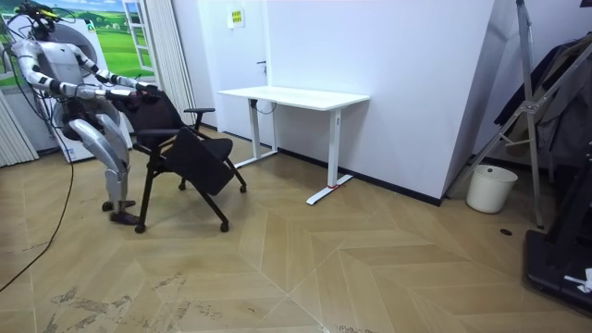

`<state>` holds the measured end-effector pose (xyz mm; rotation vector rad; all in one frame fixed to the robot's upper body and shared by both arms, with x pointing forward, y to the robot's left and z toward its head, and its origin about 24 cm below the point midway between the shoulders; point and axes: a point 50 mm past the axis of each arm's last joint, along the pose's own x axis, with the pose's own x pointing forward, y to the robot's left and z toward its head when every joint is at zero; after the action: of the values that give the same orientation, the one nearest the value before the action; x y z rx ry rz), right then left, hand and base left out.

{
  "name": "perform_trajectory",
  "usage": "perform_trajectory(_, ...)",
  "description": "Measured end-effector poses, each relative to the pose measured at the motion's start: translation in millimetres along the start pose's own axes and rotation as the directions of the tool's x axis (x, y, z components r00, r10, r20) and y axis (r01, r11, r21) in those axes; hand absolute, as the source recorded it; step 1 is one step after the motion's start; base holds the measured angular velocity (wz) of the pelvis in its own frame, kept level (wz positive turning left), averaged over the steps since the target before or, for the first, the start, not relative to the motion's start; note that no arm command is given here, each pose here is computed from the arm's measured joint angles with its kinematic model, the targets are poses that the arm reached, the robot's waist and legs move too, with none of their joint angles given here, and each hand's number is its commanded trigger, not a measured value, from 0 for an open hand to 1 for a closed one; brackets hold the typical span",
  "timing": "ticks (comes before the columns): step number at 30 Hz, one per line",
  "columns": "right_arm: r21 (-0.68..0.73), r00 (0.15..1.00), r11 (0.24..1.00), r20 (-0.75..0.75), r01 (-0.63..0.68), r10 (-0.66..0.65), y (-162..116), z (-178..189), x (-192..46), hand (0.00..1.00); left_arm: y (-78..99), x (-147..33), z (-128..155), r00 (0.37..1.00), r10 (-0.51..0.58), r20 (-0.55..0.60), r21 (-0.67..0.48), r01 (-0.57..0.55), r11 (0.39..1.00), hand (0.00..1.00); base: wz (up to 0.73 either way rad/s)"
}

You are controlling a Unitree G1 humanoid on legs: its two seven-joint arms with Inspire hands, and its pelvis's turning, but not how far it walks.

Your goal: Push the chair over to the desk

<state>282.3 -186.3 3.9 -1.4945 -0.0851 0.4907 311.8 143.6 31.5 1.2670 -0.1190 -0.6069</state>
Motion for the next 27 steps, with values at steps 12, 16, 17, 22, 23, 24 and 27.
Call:
perform_trajectory(12,-0.051,0.996,0.995,0.008,0.087,-0.087,-31,-1,23,1.0,30.5,9.6,-5,0.996,0.09,-0.027,0.041,-0.089,0.995,1.0,0.09)
perform_trajectory(16,-0.051,0.996,0.995,0.016,0.089,-0.088,-31,1,25,1.0,28.1,10.7,-6,0.995,0.098,-0.027,0.028,-0.097,0.995,1.0,0.1)
perform_trajectory(17,-0.047,0.996,0.995,0.015,0.088,-0.087,-31,2,26,1.0,27.8,10.6,-6,0.995,0.098,-0.03,0.028,-0.097,0.995,1.0,0.31)
perform_trajectory(22,-0.03,0.998,0.998,0.014,0.059,-0.059,-21,5,26,1.0,16.6,10.8,-10,0.995,0.091,-0.048,0.031,-0.089,0.995,1.0,0.18)
perform_trajectory(23,-0.03,0.998,0.998,0.015,0.059,-0.059,-21,5,26,1.0,16.6,10.7,-10,0.995,0.091,-0.048,0.032,-0.09,0.995,1.0,0.2)
perform_trajectory(24,-0.029,0.998,0.998,0.013,0.057,-0.057,-21,5,26,1.0,16.1,11.0,-10,0.994,0.096,-0.047,0.033,-0.094,0.995,1.0,0.24)
perform_trajectory(27,-0.033,0.998,0.998,0.001,0.056,-0.056,-23,1,27,1.0,11.3,12.2,-9,0.993,0.103,-0.05,0.035,-0.102,0.994,1.0,0.11)
